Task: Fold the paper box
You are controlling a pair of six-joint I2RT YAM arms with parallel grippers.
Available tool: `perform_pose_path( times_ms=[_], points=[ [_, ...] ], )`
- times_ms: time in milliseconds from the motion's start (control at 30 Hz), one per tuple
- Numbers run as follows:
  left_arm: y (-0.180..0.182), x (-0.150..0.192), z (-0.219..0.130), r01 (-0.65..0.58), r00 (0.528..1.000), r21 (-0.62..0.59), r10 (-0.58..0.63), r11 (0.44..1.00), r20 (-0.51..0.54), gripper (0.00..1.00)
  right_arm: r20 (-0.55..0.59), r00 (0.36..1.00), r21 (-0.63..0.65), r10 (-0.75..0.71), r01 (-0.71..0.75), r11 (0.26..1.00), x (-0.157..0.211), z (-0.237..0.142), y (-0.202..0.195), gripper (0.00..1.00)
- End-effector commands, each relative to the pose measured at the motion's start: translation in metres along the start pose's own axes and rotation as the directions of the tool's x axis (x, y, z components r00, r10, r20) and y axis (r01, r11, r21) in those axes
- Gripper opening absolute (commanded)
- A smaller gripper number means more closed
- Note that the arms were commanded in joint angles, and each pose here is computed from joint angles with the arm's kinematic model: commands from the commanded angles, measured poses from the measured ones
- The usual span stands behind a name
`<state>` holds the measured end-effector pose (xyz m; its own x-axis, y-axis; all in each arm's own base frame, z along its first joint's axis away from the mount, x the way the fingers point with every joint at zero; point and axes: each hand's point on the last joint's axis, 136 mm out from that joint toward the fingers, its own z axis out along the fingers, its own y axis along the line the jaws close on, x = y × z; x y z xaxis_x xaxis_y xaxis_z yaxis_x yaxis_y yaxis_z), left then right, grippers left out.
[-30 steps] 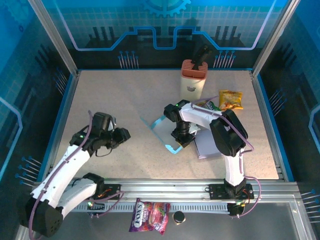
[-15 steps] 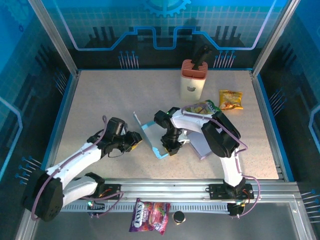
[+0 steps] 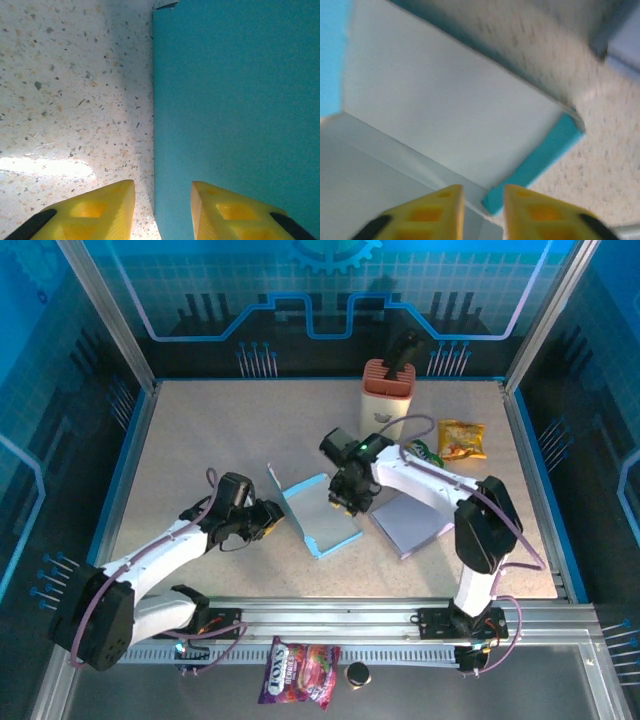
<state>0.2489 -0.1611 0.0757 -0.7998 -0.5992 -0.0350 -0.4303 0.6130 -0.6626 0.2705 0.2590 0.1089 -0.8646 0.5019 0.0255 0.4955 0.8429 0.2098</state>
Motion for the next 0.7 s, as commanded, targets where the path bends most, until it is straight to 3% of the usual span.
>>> perform_pose_path(
  times_ms=[0,67,133,400,667],
  points=[
    [0.012,0.002,0.0,0.059,0.998,-0.028,-0.059,0.998,-0.002,0.3,0.085,0.957,0.038,-0.277,0.274,0.961,-0.041,0.003,-0.013,0.11],
    [0.017,0.004,0.003,0.083,0.996,-0.046,-0.084,0.995,-0.015,0.28,0.076,0.934,0.003,-0.349,0.35,0.937,-0.053,0.012,-0.009,0.02],
    [0.018,0.005,0.008,0.106,0.994,-0.049,-0.107,0.993,-0.027,0.26,0.05,0.913,-0.054,-0.404,0.406,0.912,-0.061,0.024,-0.002,0.0],
    [0.019,-0.006,0.024,0.17,0.985,-0.039,-0.171,0.985,-0.009,0.25,-0.093,0.861,-0.041,-0.5,0.498,0.866,-0.058,0.069,-0.005,0.04],
    [0.007,-0.022,0.049,0.203,0.979,0.007,-0.203,0.979,-0.028,0.26,-0.137,0.851,-0.1,-0.507,0.497,0.862,-0.037,0.08,-0.01,0.08]
  ],
)
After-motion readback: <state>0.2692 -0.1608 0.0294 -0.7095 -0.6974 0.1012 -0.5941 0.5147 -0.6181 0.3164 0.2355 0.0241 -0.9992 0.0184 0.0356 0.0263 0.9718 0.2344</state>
